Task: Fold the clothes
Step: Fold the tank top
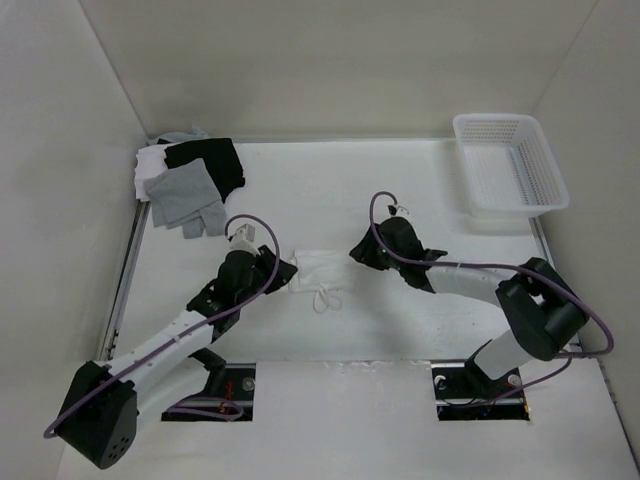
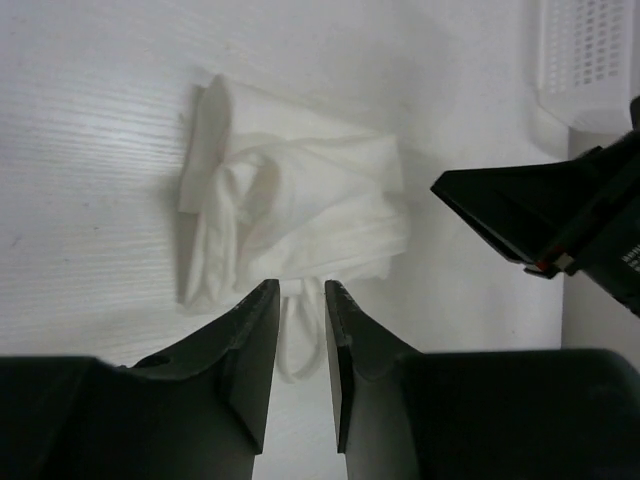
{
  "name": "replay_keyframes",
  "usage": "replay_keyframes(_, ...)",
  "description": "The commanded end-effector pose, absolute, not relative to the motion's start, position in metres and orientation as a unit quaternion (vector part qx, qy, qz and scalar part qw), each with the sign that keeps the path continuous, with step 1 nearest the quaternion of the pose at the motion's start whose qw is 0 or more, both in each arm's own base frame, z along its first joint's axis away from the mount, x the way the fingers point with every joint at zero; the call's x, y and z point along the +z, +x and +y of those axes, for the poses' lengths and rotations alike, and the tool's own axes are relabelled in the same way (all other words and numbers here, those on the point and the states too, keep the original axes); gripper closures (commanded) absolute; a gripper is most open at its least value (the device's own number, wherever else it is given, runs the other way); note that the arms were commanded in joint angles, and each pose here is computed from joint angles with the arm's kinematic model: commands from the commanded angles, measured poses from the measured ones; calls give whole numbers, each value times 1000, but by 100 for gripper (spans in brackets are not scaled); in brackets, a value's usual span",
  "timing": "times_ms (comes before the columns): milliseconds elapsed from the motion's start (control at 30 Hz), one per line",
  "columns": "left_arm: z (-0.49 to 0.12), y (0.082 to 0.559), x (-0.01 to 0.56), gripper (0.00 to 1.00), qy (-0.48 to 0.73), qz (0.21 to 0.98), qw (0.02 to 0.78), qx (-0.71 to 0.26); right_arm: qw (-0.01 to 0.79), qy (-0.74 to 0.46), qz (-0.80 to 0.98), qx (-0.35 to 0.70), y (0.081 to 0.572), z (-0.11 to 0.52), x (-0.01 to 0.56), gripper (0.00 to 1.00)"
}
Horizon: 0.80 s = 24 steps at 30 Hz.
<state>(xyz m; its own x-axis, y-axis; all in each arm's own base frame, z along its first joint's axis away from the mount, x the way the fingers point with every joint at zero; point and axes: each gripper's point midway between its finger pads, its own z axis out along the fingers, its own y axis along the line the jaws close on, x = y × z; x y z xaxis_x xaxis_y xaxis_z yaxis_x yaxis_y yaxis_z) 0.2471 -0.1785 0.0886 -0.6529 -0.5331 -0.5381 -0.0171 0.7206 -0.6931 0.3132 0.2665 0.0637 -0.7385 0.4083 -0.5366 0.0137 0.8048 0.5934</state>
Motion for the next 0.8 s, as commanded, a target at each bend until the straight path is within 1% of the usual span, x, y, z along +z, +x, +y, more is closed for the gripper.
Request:
replay_keyframes(0,-193,257,142,77,-150,816,431,-354,367,102,877,293,310,268,85,61)
replay_keyframes(100,-223,267,152,77,-126,818,425,-366,361,79,878,304,302,284,90,79)
replay_keyframes(167,-244,276,146,78,-113,822,418,-370,350,66,883,306,298,295,85,83)
replay_keyframes(333,-246,310,98,80,-132,838,410,-334,323,78,897,292,297,300,57,84)
replay_keyframes(500,-206,318,58,81,-179,851,403,-285,303,89,908,274,282,293,35,84)
replay_keyframes(600,-184,324,44,81,-203,849,408,-267,291,90,914,269,272,291,24,84)
replay_keyframes(700,-180,330,39,81,-211,848,406,-267,285,87,916,268,265,292,19,84)
replay_keyframes(767,-184,334,42,80,-210,844,408,-277,287,87,915,270,264,292,23,81)
